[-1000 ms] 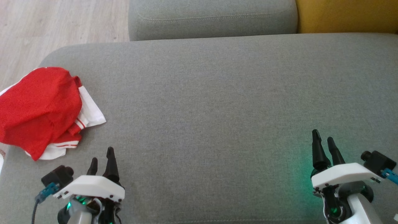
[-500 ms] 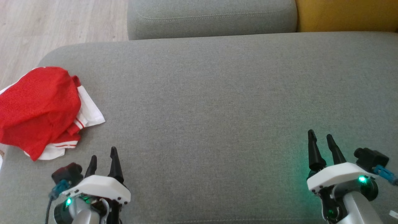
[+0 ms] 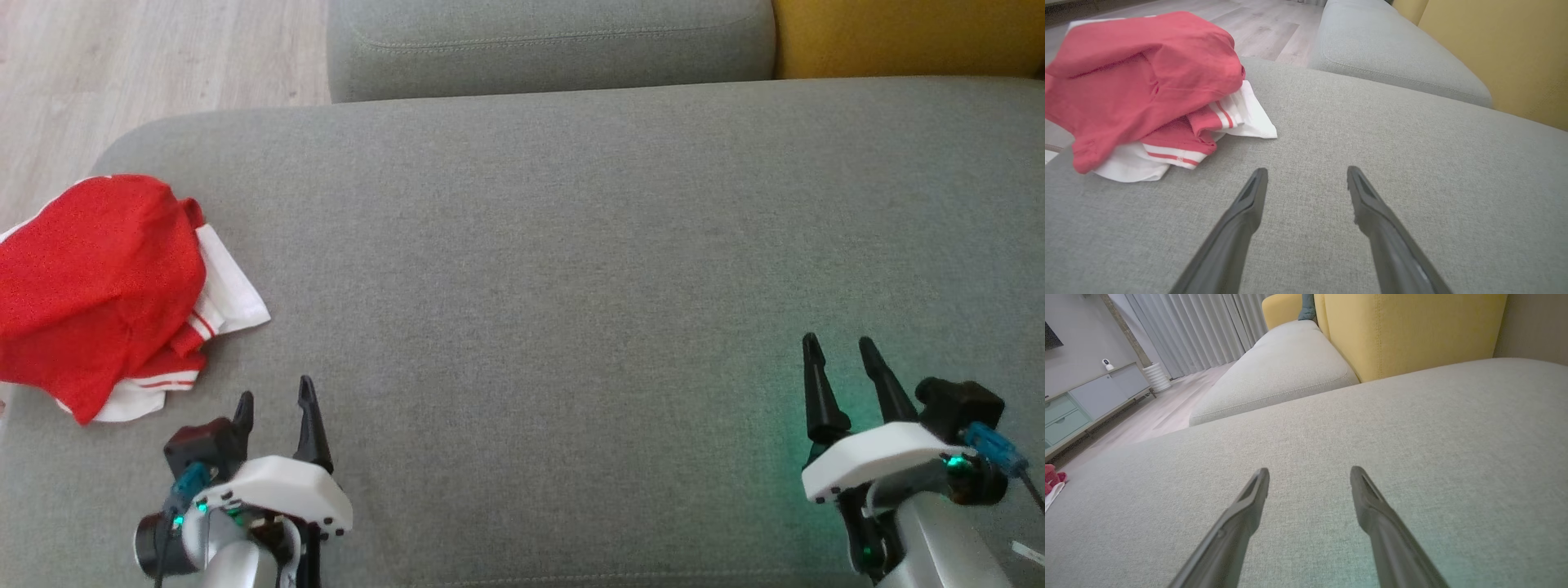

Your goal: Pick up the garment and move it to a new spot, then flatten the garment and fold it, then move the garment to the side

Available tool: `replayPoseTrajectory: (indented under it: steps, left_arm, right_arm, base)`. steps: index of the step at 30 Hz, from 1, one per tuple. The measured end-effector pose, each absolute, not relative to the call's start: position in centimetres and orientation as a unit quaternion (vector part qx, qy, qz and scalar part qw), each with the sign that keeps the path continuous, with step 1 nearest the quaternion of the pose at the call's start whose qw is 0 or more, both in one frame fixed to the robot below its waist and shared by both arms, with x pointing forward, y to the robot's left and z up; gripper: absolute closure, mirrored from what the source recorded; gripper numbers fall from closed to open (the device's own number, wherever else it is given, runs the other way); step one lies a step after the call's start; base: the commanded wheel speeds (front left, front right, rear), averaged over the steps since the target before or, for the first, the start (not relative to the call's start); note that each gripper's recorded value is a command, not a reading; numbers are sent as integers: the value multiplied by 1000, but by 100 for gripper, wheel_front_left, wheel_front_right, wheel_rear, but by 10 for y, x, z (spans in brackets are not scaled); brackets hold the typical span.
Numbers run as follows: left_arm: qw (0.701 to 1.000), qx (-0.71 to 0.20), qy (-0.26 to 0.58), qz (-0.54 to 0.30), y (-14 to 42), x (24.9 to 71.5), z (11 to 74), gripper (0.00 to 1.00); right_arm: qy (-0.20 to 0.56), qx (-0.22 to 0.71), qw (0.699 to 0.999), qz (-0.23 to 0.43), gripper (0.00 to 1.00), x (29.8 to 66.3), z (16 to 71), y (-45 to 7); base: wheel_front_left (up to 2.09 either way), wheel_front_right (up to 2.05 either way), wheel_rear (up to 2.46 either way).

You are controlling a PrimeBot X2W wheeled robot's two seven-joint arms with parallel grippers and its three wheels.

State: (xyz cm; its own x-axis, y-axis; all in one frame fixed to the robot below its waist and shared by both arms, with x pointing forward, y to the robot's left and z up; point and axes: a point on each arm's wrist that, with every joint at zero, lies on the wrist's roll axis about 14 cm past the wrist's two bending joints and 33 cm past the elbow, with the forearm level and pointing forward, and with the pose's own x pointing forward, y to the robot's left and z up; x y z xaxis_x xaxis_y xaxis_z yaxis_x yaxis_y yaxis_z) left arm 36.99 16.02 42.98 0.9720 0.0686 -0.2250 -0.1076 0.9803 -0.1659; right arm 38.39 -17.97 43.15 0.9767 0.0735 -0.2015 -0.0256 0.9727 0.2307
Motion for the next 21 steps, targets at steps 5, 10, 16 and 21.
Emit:
replayPoseTrajectory:
  steps: [5, 10, 16, 21]
  left_arm:
    - [993, -58, 97, 41, 159, 374, 435, 0]
    - [995, -33, 87, 35, 157, 375, 438, 0]
    - [998, -6, 56, 34, 157, 379, 452, 0]
    - [998, 24, 43, 27, 156, 381, 457, 0]
  right_arm:
    - [92, 85, 992, 29, 0, 386, 438, -182]
    - [75, 64, 995, 28, 0, 389, 446, -186]
    - [51, 36, 998, 33, 0, 392, 459, -185]
    - [42, 11, 998, 41, 0, 392, 462, -182]
  base:
    - [0, 0, 0]
    - [0, 0, 0]
    - [0, 0, 0]
    - [0, 0, 0]
